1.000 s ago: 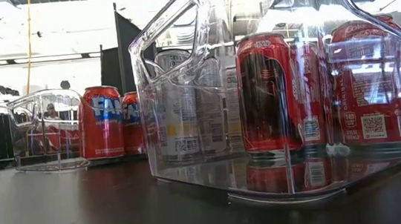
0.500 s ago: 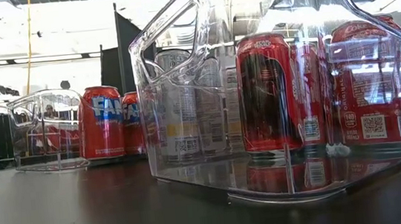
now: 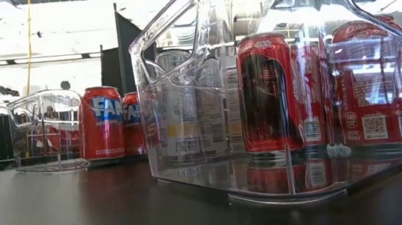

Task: Sort soda cans
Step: Put the red soda can into the right transparent bin

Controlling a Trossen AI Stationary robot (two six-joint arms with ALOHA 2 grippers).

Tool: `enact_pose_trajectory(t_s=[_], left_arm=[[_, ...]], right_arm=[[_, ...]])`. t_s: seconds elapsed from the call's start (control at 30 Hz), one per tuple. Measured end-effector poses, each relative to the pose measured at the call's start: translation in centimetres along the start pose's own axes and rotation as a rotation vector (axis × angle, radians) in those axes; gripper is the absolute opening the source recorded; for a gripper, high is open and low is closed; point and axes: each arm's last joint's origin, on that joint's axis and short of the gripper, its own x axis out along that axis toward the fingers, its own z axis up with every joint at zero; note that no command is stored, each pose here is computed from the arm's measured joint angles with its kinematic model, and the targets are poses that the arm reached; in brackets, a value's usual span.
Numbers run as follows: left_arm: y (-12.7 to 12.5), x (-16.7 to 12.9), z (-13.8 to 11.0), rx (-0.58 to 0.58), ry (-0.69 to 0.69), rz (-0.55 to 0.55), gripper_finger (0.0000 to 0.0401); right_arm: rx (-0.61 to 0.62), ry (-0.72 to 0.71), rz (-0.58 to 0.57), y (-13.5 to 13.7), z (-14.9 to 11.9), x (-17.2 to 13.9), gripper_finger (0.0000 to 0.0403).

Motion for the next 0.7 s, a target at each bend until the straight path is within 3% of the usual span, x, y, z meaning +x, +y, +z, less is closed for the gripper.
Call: enact_pose_trajectory(t_s=[0.53,0.7], left_arm=[[0.9,0.4,0.2,-0.012,-0.013,-0.041,0.0308],[0.9,0.4,0.3,-0.009,-0.025,-0.046,0.0308]], right_arm=[[-0.022,0.024,0.1,-1.1,0.4,4.9,0.0374],[-0.014,0.029,0.097,-1.7,0.4,5.5,0.0351]])
